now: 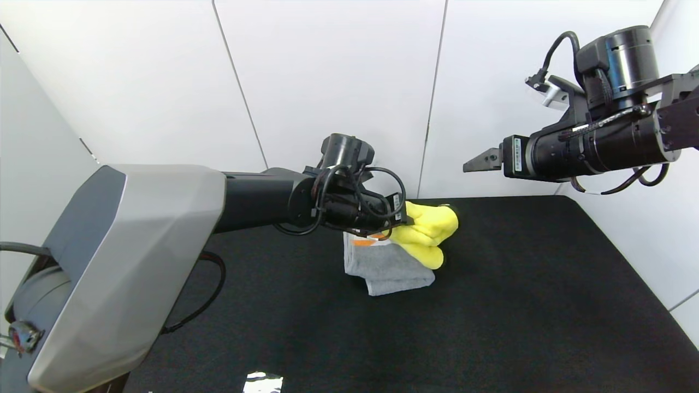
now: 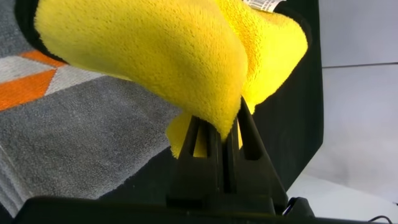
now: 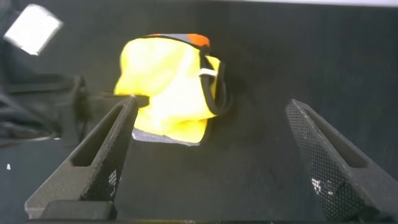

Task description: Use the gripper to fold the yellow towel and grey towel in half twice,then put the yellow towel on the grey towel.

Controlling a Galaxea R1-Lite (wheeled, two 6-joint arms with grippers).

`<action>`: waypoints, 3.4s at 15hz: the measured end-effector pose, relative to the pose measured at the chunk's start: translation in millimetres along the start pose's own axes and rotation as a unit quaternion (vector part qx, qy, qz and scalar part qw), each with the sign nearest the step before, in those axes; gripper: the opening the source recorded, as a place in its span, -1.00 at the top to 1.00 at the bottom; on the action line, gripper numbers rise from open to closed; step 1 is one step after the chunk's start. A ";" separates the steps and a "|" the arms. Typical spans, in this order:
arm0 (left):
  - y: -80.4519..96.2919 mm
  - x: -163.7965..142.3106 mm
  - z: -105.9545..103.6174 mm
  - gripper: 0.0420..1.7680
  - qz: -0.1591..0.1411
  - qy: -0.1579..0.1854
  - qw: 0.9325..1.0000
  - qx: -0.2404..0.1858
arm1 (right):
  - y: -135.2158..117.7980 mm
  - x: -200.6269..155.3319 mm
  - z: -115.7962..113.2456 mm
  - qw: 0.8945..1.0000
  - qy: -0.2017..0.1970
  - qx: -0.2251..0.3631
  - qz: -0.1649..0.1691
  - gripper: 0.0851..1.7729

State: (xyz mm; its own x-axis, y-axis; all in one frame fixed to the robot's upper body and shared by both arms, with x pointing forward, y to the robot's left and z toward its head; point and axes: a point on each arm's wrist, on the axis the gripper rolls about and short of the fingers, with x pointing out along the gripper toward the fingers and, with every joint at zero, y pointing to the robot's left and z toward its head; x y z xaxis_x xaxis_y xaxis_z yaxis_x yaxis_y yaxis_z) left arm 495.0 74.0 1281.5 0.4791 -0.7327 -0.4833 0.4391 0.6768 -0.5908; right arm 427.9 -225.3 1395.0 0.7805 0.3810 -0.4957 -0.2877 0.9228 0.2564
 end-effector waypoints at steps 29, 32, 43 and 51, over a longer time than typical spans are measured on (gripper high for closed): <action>50.9 -28.7 -18.0 -0.49 0.101 0.081 0.991 0.021 | 2.0 4.4 -2.6 1.000 0.007 -0.002 0.002 -0.93; 50.7 -29.0 -17.9 -0.63 0.101 0.080 0.991 0.021 | 1.9 4.6 -2.7 1.000 0.007 -0.002 0.002 -0.93; 35.8 -70.4 -1.6 -0.86 0.138 0.068 0.988 0.035 | 1.9 6.8 -3.5 1.000 0.010 -0.002 0.002 -0.93; 22.8 -92.2 6.6 -0.91 0.188 0.066 0.978 0.055 | 1.2 10.5 -5.1 1.000 0.014 -0.001 0.001 -0.93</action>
State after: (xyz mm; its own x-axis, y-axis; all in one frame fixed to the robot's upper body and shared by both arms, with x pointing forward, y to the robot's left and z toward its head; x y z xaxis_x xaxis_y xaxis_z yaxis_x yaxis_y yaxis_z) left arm 465.9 157.4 1316.9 0.5241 -0.4276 -0.7365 0.3320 0.8990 -0.2856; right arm 433.0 -219.9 1385.9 0.7644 0.3836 -0.5182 -0.2899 0.9224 0.2552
